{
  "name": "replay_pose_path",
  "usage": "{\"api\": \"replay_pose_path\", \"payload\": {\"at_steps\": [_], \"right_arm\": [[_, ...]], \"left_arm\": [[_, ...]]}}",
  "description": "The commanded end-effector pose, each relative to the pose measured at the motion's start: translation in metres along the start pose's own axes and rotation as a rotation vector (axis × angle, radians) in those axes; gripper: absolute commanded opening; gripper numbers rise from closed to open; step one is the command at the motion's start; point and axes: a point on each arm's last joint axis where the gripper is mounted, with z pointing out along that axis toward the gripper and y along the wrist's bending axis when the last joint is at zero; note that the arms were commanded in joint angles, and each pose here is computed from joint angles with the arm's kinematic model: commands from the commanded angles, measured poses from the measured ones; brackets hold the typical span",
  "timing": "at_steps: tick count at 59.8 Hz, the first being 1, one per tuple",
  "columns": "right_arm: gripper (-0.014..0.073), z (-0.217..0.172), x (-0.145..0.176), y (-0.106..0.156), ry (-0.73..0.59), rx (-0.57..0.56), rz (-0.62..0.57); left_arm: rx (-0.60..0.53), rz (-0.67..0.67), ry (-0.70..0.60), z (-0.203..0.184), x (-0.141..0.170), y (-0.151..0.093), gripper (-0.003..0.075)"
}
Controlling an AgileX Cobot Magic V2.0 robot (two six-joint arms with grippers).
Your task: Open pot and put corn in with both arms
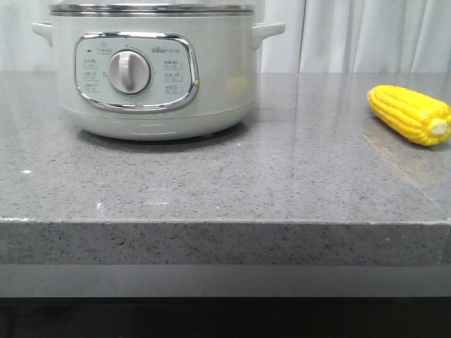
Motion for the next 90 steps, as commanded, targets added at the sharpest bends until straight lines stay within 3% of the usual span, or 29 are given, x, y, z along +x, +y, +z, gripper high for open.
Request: {"api": "replay_pose_path", "payload": {"at_steps": [1,21,26,29,33,39,43,49,60,75,90], "right_arm": [[-0.0066,0.002,-0.016,0.001,-0.066,0.005,-0.017],[-0.0065,0.005,-0.015,0.001,-0.048,0.007,-0.017],[-0.0036,0.005,-0.015,0.001,-0.047,0.008,-0.017],[0.0034,0.005,-0.015,0.001,-0.047,0.008,-0.017],[0.0167,0.005,-0.015,0.001,-0.047,0.008,-0.017],[0.0439,0.005,-0.015,0.001,-0.047,0.008,-0.017],[0.0575,0.005,-0.015,0.001,-0.046,0.008,-0.017],[0.0653,0.005,-0.015,0.001,-0.046,0.008,-0.017],[0.065,0.005,-0.015,0.001,-0.046,0.008,-0.017],[0.065,0.005,-0.015,0.001,-0.046,0.008,-0.017],[0.065,0.005,-0.015,0.001,-0.046,0.008,-0.017]], "left_arm": [[0.001,-0.016,-0.079,0.001,-0.016,0.0,-0.002],[-0.032,0.031,-0.066,0.003,-0.016,0.003,-0.0014],[-0.04,0.044,-0.065,0.003,-0.016,0.004,0.0064],[-0.04,0.044,-0.065,0.003,-0.016,0.004,0.0134],[-0.04,0.044,-0.067,0.003,-0.016,0.004,0.0289],[-0.041,0.044,-0.078,0.003,-0.016,0.004,0.0502],[-0.042,0.044,-0.083,0.003,-0.017,0.004,0.0554],[-0.018,0.033,-0.106,0.003,-0.019,0.002,0.0554],[0.075,0.012,-0.188,0.009,-0.028,-0.006,0.0554],[0.194,0.006,-0.177,0.042,-0.042,-0.023,0.0554],[0.302,0.022,-0.153,0.093,-0.058,-0.054,0.0554]]}}
